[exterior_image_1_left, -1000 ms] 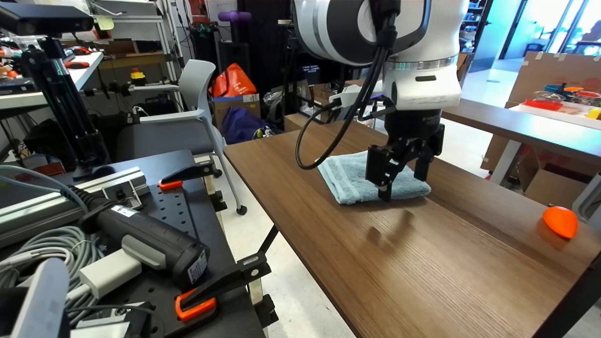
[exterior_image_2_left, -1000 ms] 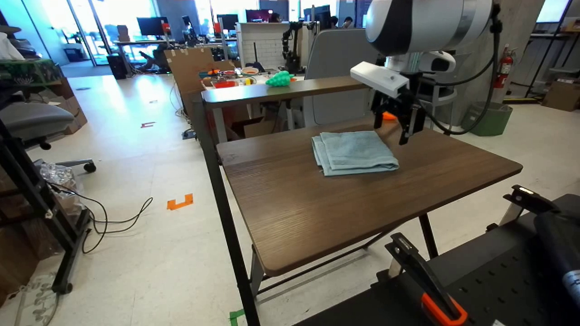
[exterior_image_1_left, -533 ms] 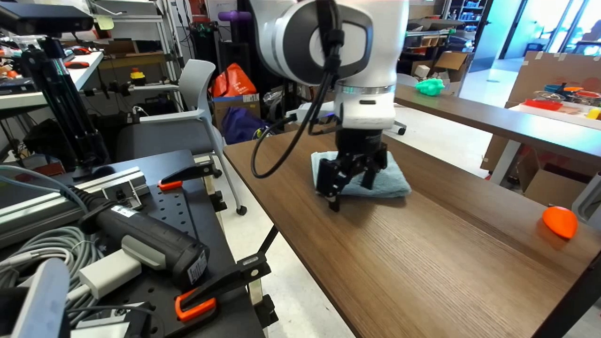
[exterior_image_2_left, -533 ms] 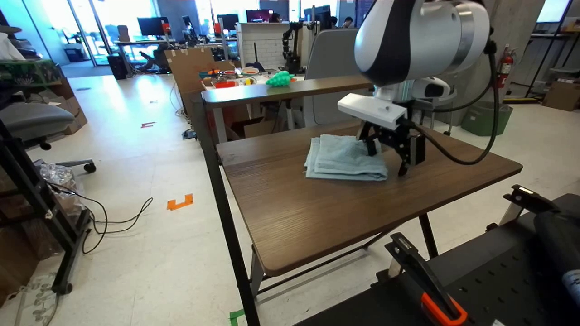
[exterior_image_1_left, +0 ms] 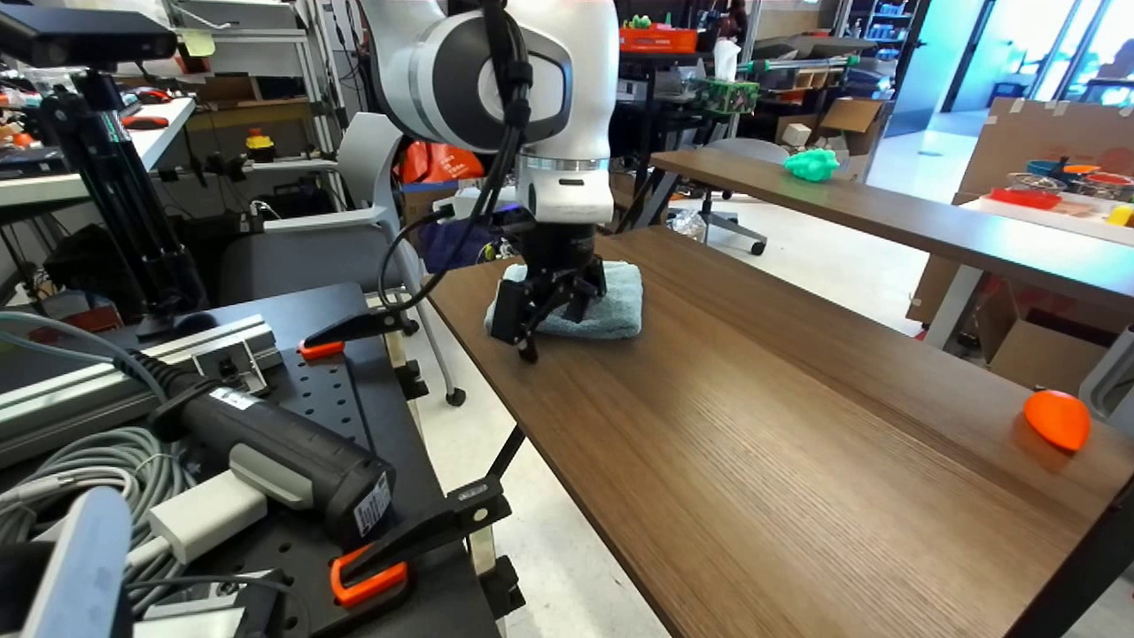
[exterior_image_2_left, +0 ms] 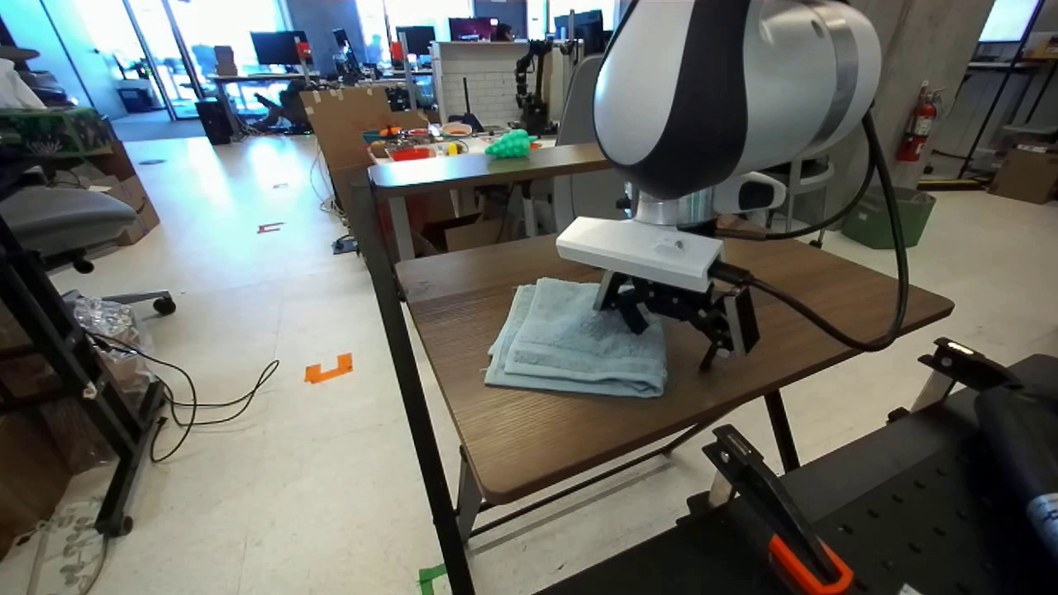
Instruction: Use the towel to clean the table
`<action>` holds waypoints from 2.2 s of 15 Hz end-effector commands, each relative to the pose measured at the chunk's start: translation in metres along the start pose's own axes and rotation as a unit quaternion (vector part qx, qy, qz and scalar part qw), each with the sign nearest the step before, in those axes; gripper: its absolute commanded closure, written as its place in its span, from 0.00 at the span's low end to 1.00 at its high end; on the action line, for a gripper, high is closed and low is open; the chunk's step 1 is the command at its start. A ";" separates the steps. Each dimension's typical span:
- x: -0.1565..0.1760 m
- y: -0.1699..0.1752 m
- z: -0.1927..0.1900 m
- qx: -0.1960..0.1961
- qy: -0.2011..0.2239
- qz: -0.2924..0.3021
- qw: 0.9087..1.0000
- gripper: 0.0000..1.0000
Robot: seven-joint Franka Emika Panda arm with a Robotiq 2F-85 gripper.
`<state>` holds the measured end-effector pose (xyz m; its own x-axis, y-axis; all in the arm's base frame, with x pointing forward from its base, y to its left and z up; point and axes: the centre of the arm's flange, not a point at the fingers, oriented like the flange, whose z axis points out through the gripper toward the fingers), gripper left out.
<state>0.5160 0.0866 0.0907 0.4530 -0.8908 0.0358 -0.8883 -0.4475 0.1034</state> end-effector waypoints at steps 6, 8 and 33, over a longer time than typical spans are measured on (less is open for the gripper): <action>-0.005 0.008 -0.089 0.061 -0.017 0.004 0.998 0.00; -0.007 -0.006 -0.097 0.076 -0.031 0.015 0.996 0.00; 0.138 -0.105 0.010 0.091 -0.041 0.295 0.950 0.00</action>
<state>0.6452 0.0143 0.0907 -0.0570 -0.9982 -0.0193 -0.9940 0.0585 -0.0924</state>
